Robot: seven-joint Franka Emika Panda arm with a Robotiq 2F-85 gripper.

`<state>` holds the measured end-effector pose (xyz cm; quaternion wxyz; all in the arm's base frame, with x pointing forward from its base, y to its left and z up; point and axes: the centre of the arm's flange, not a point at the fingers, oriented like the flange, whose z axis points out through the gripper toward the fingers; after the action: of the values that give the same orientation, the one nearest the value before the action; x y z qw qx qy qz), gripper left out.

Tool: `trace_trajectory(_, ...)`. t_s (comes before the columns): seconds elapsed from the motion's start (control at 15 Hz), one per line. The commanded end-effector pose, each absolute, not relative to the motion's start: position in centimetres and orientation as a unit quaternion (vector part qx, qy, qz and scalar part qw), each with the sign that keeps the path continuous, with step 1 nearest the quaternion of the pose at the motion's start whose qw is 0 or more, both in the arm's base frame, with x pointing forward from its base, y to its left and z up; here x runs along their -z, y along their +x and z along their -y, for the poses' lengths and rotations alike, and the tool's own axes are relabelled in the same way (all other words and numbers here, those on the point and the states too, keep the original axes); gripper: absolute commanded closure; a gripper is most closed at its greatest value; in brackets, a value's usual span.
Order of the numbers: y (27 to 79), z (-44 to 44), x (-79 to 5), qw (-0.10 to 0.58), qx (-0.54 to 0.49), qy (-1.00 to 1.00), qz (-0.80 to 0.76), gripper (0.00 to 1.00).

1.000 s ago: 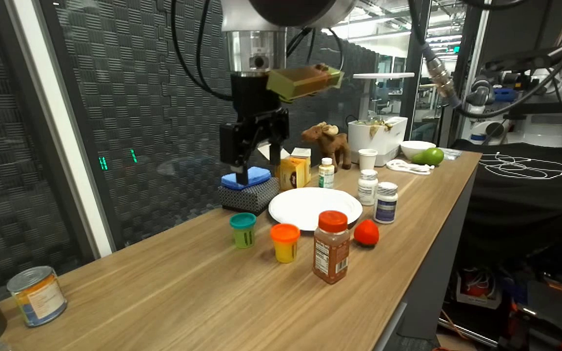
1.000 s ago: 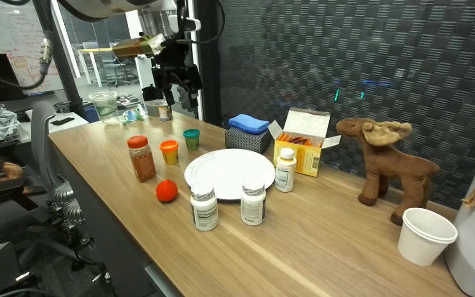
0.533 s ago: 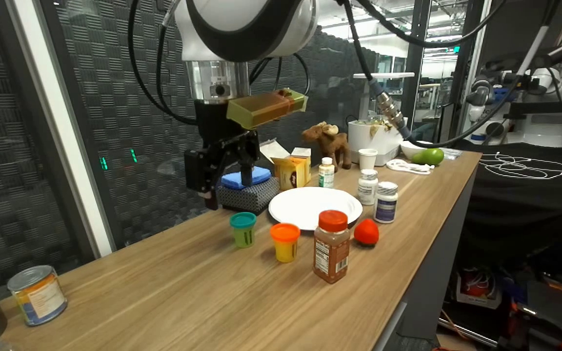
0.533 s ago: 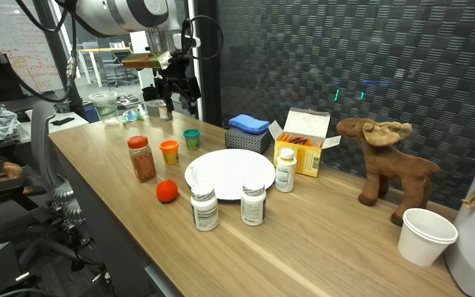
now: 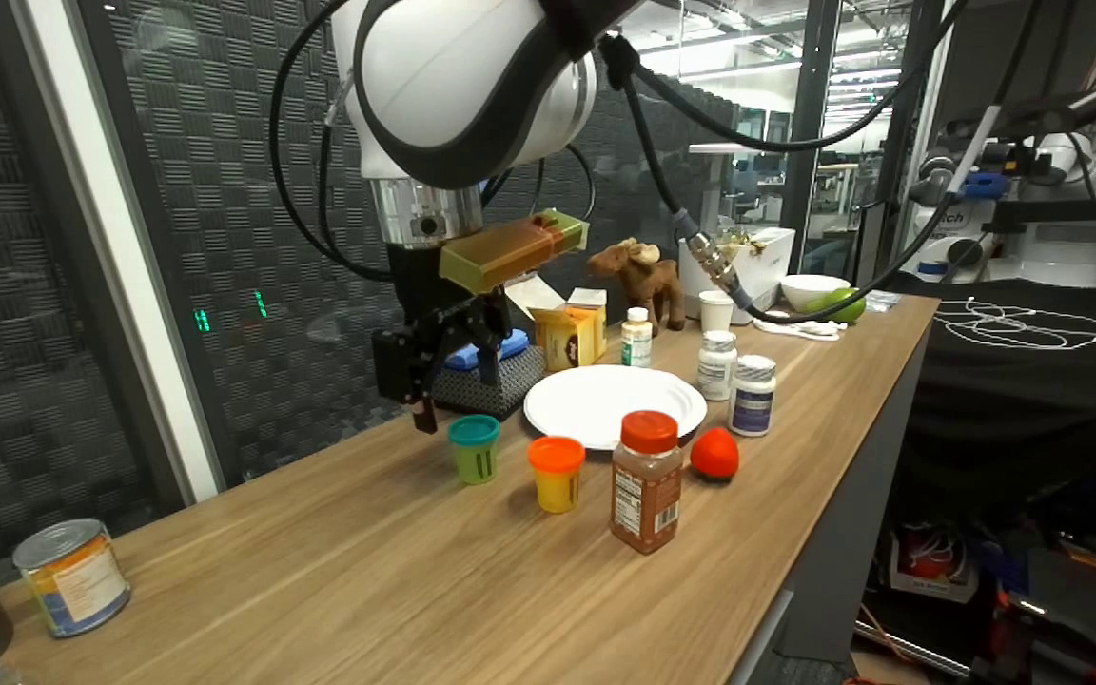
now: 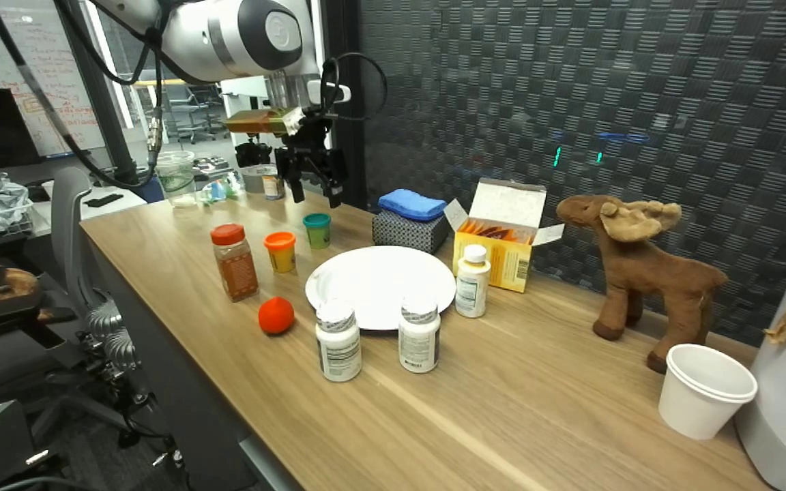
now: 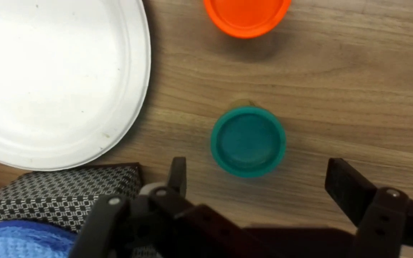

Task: Put the bottles on the tray

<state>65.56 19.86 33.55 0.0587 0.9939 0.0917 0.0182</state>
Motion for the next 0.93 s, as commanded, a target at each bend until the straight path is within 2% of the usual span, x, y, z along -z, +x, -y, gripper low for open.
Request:
trace_trajectory(0.0, 66.8, -20.4, -33.5, 0.055, 0.003, 0.994, -0.095, 0.0)
trace_trajectory(0.87, 66.8, -21.1, -30.3, 0.068, 0.035, 0.991, -0.112, 0.0)
